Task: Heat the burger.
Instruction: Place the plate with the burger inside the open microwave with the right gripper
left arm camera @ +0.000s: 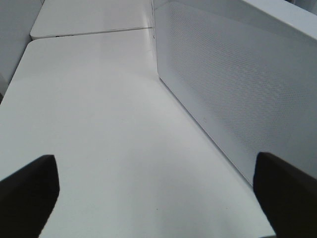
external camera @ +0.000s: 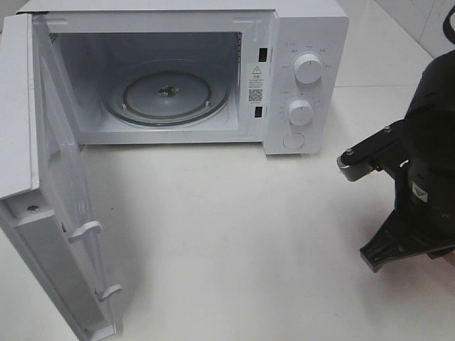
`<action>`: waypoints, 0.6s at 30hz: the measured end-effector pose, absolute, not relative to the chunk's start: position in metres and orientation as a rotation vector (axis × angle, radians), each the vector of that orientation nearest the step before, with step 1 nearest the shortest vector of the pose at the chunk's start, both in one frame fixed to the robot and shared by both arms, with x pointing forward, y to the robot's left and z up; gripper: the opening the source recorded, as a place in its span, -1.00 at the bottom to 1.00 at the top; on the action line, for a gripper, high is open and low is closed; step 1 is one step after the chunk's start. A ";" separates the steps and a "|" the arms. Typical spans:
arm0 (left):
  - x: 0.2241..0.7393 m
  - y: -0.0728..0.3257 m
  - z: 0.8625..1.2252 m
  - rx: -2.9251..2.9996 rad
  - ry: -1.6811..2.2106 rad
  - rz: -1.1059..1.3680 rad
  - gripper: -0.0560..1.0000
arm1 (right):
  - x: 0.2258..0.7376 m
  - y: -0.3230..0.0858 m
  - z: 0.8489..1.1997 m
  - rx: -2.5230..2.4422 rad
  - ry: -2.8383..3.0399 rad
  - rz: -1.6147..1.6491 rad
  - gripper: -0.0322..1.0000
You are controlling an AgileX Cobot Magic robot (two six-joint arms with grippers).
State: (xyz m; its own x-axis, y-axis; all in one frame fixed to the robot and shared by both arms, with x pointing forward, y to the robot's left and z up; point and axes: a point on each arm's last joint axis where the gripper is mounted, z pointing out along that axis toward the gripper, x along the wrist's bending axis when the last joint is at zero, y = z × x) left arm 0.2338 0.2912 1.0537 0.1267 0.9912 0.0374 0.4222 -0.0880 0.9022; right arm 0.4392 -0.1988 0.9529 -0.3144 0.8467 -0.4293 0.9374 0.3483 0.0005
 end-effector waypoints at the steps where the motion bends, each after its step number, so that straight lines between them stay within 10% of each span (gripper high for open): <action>1: 0.234 0.291 1.054 1.629 1.401 0.926 0.98 | 0.439 -0.199 0.953 1.573 2.262 -0.354 -0.87; 18: 0.234 0.291 1.054 1.629 1.401 0.926 0.98 | 0.386 -0.171 0.961 1.253 2.412 -0.324 -0.87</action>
